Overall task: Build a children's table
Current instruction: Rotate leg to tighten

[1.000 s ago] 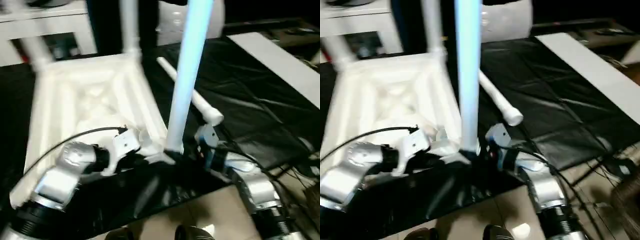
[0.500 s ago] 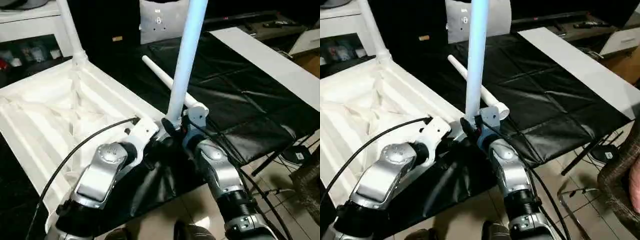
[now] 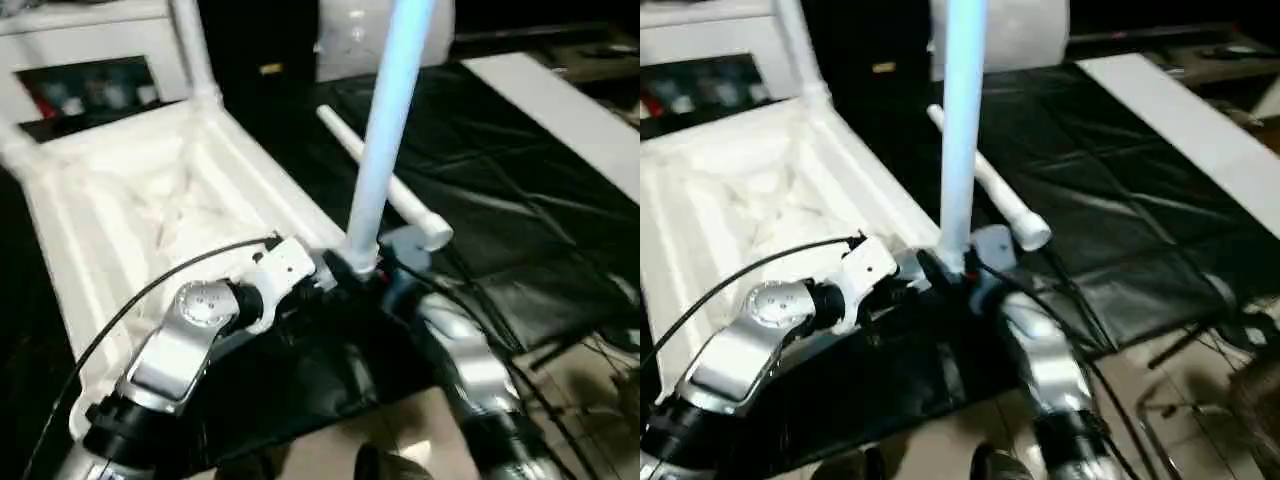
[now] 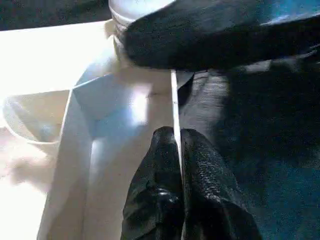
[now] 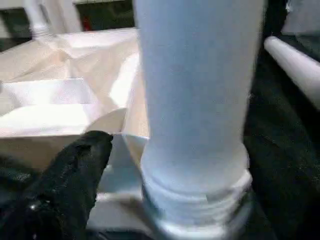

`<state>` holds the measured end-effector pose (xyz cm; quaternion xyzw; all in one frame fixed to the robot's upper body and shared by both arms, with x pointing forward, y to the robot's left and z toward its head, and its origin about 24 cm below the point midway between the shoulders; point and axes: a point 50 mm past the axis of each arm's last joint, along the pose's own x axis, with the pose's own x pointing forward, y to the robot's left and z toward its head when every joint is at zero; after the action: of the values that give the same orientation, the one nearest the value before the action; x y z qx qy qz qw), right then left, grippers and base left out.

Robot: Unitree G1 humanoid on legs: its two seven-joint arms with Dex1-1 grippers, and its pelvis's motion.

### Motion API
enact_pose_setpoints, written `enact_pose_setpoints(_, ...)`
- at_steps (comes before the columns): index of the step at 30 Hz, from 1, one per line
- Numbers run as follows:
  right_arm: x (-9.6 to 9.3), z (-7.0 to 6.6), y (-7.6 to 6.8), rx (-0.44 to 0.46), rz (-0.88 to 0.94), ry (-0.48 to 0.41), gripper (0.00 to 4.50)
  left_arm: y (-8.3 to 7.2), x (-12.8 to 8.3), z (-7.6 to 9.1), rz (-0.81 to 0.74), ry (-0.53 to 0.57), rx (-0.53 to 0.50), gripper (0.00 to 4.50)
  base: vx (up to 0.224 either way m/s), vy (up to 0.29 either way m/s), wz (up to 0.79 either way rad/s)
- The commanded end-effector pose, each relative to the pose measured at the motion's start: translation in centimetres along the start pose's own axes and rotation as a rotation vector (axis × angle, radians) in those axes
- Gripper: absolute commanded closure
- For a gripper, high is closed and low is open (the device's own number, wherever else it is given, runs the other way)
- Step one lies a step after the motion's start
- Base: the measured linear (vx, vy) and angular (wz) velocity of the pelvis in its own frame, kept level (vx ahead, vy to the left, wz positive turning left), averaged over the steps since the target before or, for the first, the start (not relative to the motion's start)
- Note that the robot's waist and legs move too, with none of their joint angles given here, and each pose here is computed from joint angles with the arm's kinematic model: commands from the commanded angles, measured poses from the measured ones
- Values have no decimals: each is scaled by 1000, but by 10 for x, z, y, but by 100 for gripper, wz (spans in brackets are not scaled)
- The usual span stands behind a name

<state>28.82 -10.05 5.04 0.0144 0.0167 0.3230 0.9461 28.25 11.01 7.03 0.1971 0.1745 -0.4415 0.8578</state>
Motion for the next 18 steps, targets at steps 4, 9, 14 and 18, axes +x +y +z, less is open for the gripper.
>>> enact_pose_setpoints(4,-21,9,5,-10,52,-23,1,5,2,8,41,-105,-20,423,0,0,0)
enact_pose_setpoints(9,-35,9,11,-1,77,-2,0,3,-2,9,32,-169,-36,379,0,0,0)
enact_pose_setpoints(14,-40,14,16,61,26,21,0,12,-16,15,170,-319,-168,344,0,0,0)
enact_pose_setpoints(18,-41,19,23,47,6,76,0,23,-39,12,451,-394,-322,344,0,0,0)
